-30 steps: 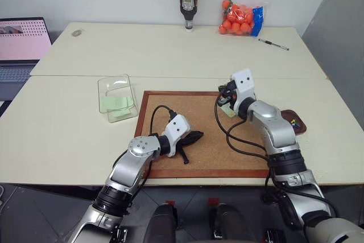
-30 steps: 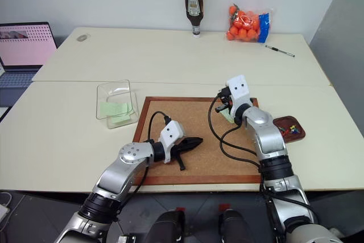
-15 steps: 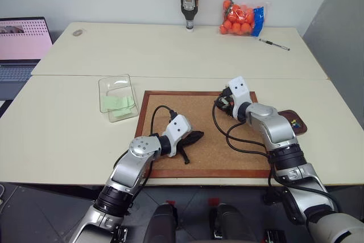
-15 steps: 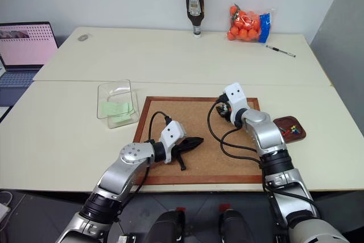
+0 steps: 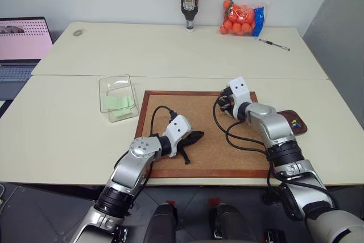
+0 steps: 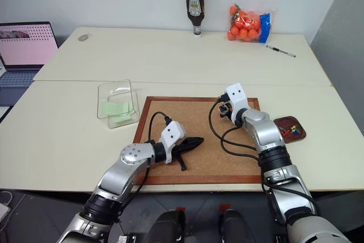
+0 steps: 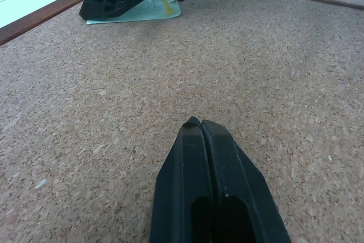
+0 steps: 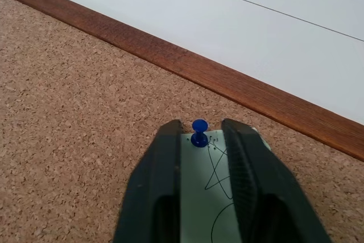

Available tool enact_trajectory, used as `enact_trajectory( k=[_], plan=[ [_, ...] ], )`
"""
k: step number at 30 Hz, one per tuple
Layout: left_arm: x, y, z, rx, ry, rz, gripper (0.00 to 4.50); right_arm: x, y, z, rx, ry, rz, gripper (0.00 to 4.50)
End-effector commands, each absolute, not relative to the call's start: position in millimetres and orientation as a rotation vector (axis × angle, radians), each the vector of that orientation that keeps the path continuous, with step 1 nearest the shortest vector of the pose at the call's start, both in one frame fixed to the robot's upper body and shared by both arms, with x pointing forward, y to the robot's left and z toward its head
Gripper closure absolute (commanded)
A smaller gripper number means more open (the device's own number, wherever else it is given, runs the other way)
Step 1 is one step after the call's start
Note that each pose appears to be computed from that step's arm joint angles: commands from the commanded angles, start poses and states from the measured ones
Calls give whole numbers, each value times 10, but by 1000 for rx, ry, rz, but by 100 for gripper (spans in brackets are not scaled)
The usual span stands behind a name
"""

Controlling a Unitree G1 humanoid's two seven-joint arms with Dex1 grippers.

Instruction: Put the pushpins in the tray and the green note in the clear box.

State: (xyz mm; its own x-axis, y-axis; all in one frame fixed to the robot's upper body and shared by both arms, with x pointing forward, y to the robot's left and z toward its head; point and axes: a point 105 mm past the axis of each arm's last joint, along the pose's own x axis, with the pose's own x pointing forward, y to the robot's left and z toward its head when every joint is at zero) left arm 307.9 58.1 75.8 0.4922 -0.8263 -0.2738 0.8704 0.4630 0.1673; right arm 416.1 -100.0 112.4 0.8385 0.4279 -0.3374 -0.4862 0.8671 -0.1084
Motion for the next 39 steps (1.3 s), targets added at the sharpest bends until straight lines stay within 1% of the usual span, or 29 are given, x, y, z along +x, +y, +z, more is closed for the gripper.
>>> enact_trajectory(
  k=[1,2,4,13,20,25,27,29,31,34,39],
  plan=[
    [2991,537,576,304,229,-1075,450,4202,-991,1302,-188,246,478,432],
    [2991,534,575,302,230,-1074,450,4200,-987,1301,-187,246,479,444],
    [2989,532,569,307,233,-1077,450,4195,-979,1307,-186,239,479,444],
    [2932,555,457,332,287,-1083,450,4136,-947,1518,-147,121,465,444],
    [2918,576,375,355,319,-1077,450,4022,-923,1580,-101,65,463,444],
    [2918,575,342,356,330,-1071,450,3952,-955,1735,-73,16,448,444],
    [2911,560,339,353,329,-1074,450,3887,-1044,1814,-60,-8,428,444],
    [2906,540,342,349,324,-1077,450,3740,-1295,1891,-60,-33,367,444],
    [2901,532,343,348,321,-1079,450,3613,-1503,1899,-75,-31,307,444],
    [2908,567,316,365,323,-1078,450,3383,-1895,1738,-173,32,195,444],
    [2918,579,315,367,321,-1080,450,3138,-2284,1483,-223,139,56,444]
  ],
)
